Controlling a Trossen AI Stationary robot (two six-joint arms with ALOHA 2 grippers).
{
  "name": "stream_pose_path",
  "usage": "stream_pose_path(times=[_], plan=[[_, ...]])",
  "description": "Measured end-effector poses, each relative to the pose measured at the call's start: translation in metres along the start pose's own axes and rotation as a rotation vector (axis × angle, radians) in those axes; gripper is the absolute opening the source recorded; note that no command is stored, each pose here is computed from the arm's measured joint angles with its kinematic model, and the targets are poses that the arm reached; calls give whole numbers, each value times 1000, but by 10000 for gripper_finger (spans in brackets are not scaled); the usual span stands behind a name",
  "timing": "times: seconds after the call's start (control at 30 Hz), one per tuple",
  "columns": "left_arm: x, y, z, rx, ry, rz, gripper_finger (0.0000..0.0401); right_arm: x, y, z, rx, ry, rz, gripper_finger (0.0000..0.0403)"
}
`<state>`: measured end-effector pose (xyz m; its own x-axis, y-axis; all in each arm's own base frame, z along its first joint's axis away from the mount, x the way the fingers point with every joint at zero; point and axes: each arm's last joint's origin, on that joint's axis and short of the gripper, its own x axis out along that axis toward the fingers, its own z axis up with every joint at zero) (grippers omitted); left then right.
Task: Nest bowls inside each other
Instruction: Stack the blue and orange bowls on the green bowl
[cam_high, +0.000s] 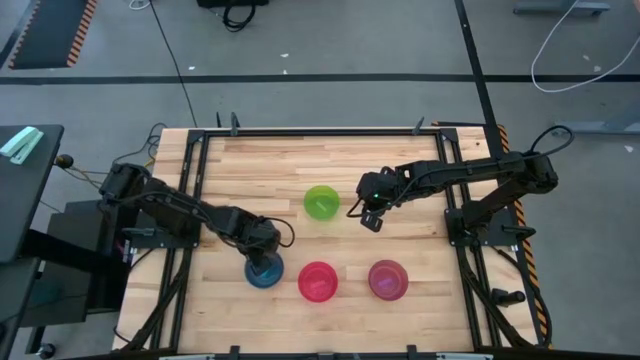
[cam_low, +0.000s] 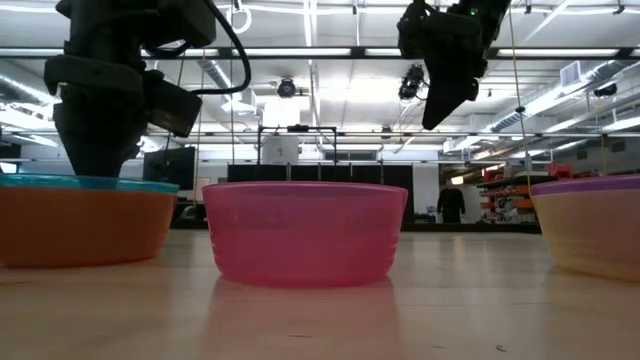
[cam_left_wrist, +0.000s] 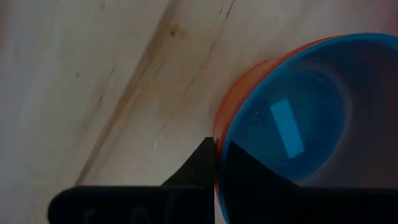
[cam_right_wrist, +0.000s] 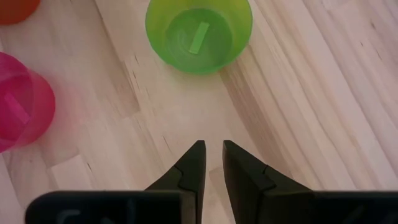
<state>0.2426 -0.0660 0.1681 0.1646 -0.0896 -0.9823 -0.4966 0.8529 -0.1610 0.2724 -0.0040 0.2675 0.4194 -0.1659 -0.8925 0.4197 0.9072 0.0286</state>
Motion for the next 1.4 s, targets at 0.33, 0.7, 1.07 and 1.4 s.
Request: stream_pose_path(times=[0.33, 0.7, 1.07, 1.4], plan=[[-21, 3, 30, 50, -76, -34, 12, -2, 9, -8, -48, 34, 4, 64], [-77, 5, 71, 66, -207, -25, 12, -10, 44, -27, -124, 42, 67, 64], [-97, 33, 101, 10, -290, -17, 12, -23, 69, -59, -105, 48, -46, 64], [-80, 72, 140, 18, -341, 0, 12, -30, 83, -73, -91, 22, -34, 64]])
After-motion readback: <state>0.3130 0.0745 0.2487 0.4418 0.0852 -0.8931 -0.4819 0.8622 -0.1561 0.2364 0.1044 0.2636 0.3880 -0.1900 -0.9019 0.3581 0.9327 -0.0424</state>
